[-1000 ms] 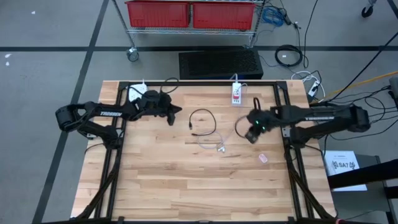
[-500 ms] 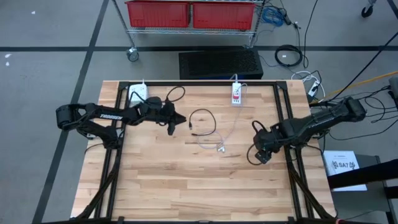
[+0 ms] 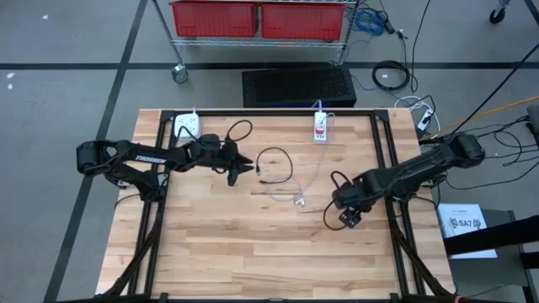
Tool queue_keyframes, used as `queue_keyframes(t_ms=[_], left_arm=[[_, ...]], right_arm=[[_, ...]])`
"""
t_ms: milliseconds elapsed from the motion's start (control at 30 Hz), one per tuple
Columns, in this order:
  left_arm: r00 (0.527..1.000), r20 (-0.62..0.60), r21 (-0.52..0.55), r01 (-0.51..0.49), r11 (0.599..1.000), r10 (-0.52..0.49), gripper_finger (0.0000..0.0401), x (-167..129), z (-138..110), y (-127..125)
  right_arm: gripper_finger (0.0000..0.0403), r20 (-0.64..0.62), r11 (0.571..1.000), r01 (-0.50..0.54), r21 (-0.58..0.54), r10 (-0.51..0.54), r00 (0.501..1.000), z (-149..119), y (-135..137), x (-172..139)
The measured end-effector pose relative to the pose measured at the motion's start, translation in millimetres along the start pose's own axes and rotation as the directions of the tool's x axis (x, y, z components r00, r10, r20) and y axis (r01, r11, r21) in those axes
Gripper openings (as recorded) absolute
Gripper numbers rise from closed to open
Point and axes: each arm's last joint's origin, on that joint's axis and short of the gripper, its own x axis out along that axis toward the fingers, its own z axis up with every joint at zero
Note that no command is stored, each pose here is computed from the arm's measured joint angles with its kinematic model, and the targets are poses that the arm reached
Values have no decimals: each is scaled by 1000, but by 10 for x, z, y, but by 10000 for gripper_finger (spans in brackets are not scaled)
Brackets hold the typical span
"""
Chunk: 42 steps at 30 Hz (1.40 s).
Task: Insert USB
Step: Insert the orange charger adapter into the left outlet extension
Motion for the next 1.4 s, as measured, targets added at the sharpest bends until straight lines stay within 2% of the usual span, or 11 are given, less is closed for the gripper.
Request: queue_keyframes(t_ms=[200,433,500,600,700,833,1000,1100,1233,1300,1400], left_arm=[[1000,5,0,-20,1000,20,137,0,2,7],[1000,-14,0,-25,1000,25,137,0,-17,11],[999,-18,9,-26,1000,26,137,-1,-22,12],[1000,-12,66,-20,998,21,137,1,-16,4],[999,47,167,18,986,-26,137,13,40,-62],[974,190,357,51,933,-126,137,16,173,-219],[900,367,519,11,855,-234,137,-36,338,-386],[882,402,541,-12,841,-247,137,-55,373,-398],[882,399,570,-23,821,-252,137,-50,365,-421],[880,393,626,-43,779,-268,137,-41,350,-472],[880,410,716,-146,683,-242,137,-26,328,-562]], right_arm=[[225,-14,999,4,-44,-4,1000,118,110,171],[92,-63,982,-101,-161,92,994,190,245,274],[91,-56,973,-126,-191,118,991,200,268,269],[91,27,965,-133,-228,143,989,219,278,218],[91,201,961,-144,-237,194,960,285,286,91],[91,478,948,-183,-260,291,829,400,323,-153],[91,717,912,-214,-350,408,565,560,408,-461],[91,770,876,-226,-425,482,418,660,468,-606],[91,805,844,-218,-491,535,257,775,484,-772],[91,807,824,-222,-522,561,185,824,471,-858],[91,785,779,-244,-578,612,92,884,446,-975]])
